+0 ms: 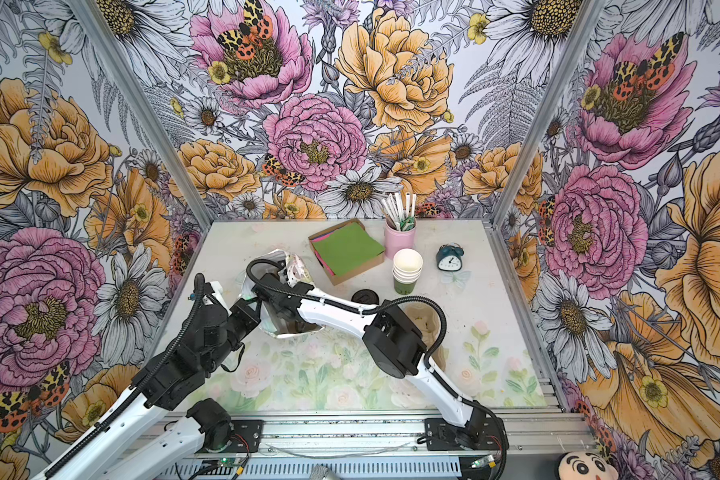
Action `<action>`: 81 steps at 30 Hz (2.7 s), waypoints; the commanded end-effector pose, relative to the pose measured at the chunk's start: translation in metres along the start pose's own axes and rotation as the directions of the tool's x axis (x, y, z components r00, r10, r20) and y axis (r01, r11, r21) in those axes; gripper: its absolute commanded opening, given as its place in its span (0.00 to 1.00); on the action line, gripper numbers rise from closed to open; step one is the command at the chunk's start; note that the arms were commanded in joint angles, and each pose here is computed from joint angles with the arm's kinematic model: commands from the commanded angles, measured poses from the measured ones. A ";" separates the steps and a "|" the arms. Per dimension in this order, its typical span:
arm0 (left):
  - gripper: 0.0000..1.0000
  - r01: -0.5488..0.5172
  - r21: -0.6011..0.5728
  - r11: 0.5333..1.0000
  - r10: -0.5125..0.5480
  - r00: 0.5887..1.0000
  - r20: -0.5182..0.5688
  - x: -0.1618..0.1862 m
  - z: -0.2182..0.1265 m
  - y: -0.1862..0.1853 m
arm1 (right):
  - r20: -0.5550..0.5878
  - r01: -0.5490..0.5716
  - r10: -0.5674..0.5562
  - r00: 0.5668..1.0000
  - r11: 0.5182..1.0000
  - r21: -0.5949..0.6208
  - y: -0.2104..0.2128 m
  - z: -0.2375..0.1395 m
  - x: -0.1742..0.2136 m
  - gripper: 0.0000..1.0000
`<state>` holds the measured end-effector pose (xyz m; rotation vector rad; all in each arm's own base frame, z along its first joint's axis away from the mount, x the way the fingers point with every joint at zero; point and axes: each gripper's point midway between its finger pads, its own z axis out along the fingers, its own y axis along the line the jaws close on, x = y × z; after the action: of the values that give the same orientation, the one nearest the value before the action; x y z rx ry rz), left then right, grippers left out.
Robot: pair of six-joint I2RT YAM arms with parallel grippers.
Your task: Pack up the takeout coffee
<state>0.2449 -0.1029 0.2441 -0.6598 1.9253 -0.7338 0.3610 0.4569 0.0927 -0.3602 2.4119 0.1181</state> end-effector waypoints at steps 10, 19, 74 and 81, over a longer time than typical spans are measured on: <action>0.00 -0.105 0.112 0.988 0.115 0.990 -0.087 0.015 -0.005 -0.023 | -0.031 0.037 -0.035 0.999 0.998 0.055 -0.019 0.010 0.012 0.20; 0.00 -0.222 0.237 0.946 0.240 0.970 -0.046 0.029 -0.014 -0.033 | 0.073 0.024 -0.030 0.997 0.996 0.081 -0.024 -0.020 -0.001 0.19; 0.00 -0.268 0.220 0.938 0.278 0.960 -0.016 0.050 -0.001 -0.026 | 0.190 0.088 -0.079 0.979 0.995 -0.040 -0.014 -0.063 -0.004 0.70; 0.00 -0.294 0.207 0.933 0.304 0.953 -0.019 0.052 0.003 -0.025 | 0.209 0.083 -0.071 0.975 0.996 -0.046 -0.016 -0.077 -0.014 0.71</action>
<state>0.2313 -0.1538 0.2359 -0.2513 1.8797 -0.7654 0.3315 0.4201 0.1156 -0.4584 2.2531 0.1002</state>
